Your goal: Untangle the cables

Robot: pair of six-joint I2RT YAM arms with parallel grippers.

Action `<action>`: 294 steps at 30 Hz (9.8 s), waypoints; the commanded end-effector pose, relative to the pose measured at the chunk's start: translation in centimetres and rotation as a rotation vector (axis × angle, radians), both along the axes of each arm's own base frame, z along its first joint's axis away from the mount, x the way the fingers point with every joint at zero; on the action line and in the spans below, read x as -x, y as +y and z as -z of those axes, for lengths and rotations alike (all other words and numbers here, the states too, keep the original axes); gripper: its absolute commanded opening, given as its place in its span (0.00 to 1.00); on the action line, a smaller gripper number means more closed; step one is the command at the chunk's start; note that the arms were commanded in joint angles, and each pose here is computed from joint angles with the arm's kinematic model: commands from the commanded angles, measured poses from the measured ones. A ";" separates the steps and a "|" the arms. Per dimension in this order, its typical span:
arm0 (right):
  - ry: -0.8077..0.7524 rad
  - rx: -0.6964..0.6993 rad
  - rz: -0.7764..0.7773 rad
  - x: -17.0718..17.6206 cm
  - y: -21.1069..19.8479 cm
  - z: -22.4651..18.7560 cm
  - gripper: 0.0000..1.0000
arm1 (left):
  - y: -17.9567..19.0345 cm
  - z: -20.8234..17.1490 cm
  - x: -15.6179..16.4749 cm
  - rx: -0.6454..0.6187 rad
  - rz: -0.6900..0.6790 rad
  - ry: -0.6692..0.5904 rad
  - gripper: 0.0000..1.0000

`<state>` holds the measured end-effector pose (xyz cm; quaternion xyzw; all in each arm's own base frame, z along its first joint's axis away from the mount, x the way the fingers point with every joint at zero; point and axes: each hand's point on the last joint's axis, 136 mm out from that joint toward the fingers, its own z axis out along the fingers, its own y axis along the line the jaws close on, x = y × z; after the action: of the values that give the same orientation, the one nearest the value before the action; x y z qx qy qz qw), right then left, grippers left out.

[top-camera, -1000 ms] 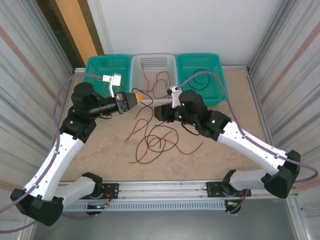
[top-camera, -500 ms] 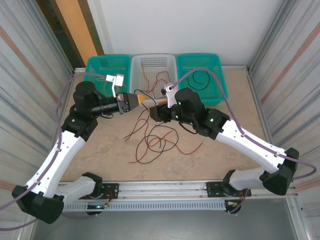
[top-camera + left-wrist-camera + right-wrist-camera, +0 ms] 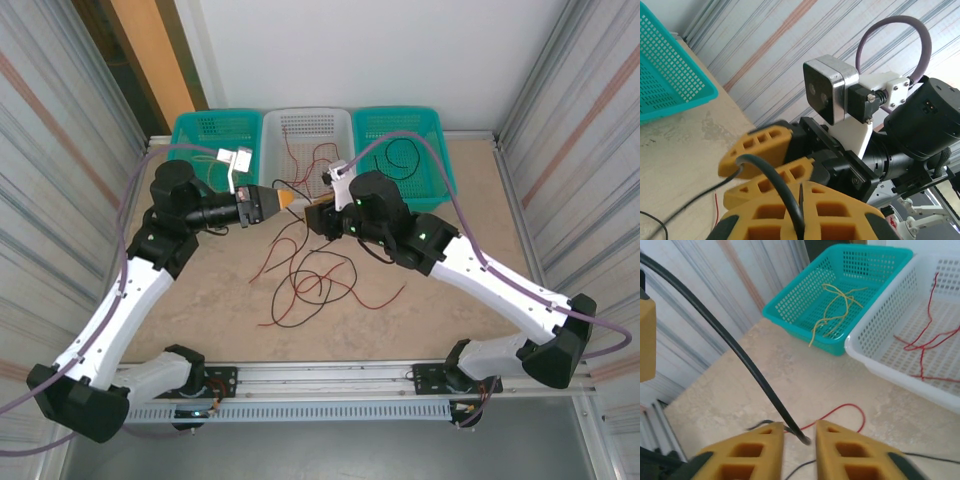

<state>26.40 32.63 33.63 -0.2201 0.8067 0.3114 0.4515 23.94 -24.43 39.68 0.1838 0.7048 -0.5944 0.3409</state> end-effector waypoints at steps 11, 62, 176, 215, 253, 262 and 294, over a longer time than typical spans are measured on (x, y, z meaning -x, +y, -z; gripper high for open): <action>-0.043 0.015 -0.016 -0.1 0.2 -1.8 0.04 | 0.0 -1.0 0.6 0.009 0.043 -0.032 0.00; 0.357 0.211 0.723 -4.5 -20.6 8.1 0.66 | 7.1 14.2 0.7 -0.440 -0.350 0.219 0.96; 0.888 0.414 0.856 5.0 -21.1 28.2 0.43 | -4.0 28.7 -2.0 -1.163 -0.062 0.219 0.39; 0.300 0.228 0.662 1.4 -17.4 10.7 0.00 | -4.8 17.7 -1.2 -0.843 -0.112 -0.105 0.48; -0.149 -0.340 0.235 6.7 -14.9 -11.5 0.00 | -10.0 11.7 0.6 -0.523 0.061 -0.335 0.24; -0.134 -0.297 0.318 5.9 -16.1 -9.5 0.00 | -9.3 9.6 1.4 -0.486 0.044 -0.326 0.01; 0.208 -0.171 0.607 3.9 -19.8 4.2 0.54 | 3.5 5.4 -31.8 -0.535 -0.738 -0.026 0.43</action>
<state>22.76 13.13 30.07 0.0920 0.8438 0.2513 0.4651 54.77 -21.47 33.96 0.0204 0.8493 -0.2330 0.4733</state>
